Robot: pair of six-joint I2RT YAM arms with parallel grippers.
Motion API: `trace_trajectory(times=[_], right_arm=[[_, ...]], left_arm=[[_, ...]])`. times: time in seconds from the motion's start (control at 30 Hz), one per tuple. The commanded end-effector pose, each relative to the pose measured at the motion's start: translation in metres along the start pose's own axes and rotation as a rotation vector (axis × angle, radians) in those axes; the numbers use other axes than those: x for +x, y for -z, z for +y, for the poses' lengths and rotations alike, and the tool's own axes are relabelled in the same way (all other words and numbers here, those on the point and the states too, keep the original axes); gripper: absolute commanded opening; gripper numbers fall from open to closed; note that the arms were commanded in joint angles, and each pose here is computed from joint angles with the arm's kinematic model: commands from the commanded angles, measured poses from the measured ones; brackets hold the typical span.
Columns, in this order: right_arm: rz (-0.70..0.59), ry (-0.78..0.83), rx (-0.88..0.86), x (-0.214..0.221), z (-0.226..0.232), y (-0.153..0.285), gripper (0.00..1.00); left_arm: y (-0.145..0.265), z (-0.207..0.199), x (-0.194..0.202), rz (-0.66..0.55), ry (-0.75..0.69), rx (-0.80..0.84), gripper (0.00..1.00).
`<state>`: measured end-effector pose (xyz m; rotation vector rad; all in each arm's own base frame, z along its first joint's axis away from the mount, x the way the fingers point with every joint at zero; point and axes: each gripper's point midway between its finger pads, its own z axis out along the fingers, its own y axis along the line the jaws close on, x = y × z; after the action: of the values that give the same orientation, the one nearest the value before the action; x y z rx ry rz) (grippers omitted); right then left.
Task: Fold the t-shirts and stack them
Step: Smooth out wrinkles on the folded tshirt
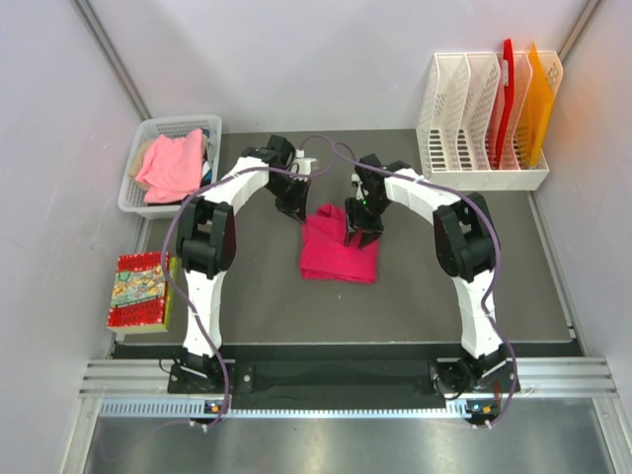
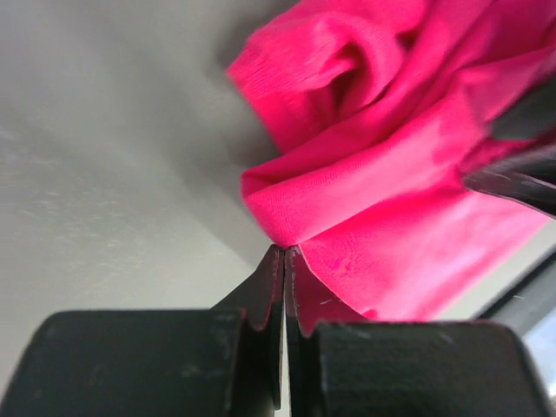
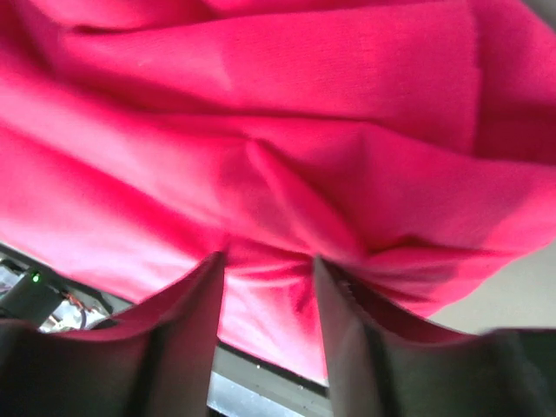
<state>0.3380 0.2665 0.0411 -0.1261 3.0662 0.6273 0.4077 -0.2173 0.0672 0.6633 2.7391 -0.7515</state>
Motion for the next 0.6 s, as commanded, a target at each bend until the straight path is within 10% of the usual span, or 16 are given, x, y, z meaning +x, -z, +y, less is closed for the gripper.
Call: trace_trajectory(times=[0.0, 0.07, 0.23, 0.57], right_arm=[[-0.080, 0.017, -0.014, -0.020, 0.012, 0.041, 0.50], [-0.142, 0.026, -0.034, -0.035, 0.016, 0.063, 0.52], [-0.227, 0.020, -0.039, -0.066, 0.003, 0.090, 0.53], [-0.190, 0.016, -0.038, -0.094, -0.025, 0.058, 0.51]], left_arm=[[0.012, 0.030, -0.005, -0.047, -0.101, -0.118, 0.01], [0.013, 0.039, -0.004, -0.049, -0.112, -0.147, 0.12], [0.032, 0.060, -0.013, -0.078, -0.160, -0.265, 0.99], [0.095, -0.075, -0.023, -0.175, -0.378, 0.031, 0.99]])
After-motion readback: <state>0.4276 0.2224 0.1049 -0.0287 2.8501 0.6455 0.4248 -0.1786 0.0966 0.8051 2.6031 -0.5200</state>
